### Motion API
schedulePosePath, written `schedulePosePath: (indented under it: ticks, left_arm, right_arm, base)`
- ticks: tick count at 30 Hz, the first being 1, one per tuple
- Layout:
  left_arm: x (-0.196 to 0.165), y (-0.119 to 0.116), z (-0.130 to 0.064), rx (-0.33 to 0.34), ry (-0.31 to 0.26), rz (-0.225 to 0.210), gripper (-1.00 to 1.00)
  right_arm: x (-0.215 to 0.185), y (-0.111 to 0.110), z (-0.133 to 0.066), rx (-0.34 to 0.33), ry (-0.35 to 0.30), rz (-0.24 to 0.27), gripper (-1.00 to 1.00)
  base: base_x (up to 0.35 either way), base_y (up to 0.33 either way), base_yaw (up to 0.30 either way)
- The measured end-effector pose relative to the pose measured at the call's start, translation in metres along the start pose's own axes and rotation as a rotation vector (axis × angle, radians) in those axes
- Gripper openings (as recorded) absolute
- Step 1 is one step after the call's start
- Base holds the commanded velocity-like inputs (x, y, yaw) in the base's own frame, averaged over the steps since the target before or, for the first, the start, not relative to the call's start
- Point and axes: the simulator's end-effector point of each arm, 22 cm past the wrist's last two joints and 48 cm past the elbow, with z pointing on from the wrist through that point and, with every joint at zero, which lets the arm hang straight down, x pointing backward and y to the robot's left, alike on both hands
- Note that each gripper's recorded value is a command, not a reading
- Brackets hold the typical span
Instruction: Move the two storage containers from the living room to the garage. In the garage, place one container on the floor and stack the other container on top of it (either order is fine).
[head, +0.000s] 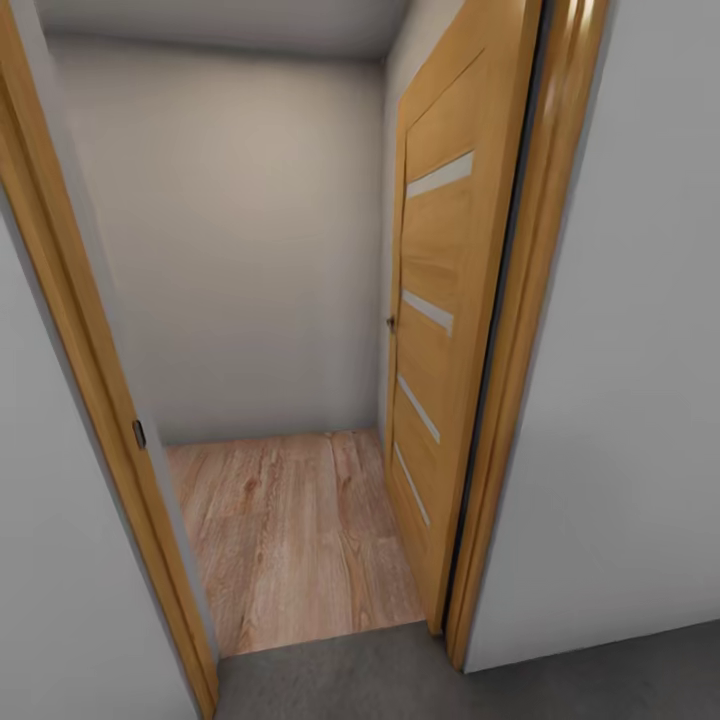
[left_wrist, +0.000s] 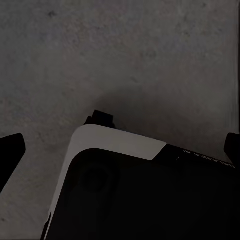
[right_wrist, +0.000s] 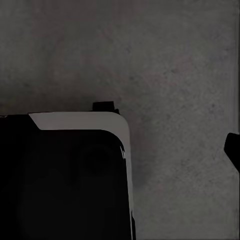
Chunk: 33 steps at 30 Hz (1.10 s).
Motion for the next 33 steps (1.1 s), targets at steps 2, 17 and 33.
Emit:
schedulePosePath:
  ticks: [2, 17, 33]
  left_arm:
    - [0.0, 0.0, 0.0, 0.0, 0.0, 0.0, 1.0]
    - [0.0, 0.0023, 0.0, -0.003, 0.0, -0.002, 1.0]
    - [-0.0001, 0.0025, 0.0, -0.003, 0.0, -0.002, 1.0]
  right_arm:
    - [0.0, 0.0, 0.0, 0.0, 0.0, 0.0, 1.0]
    - [0.0002, 0.0, 0.0, 0.0, 0.001, 0.0, 1.0]
    - [-0.0009, -0.0007, 0.0, 0.001, -0.004, 0.0, 1.0]
  base:
    - [0.277, -0.188, 0.257]
    - [0.304, -0.09, 0.259]
    - [0.322, 0.053, 0.089]
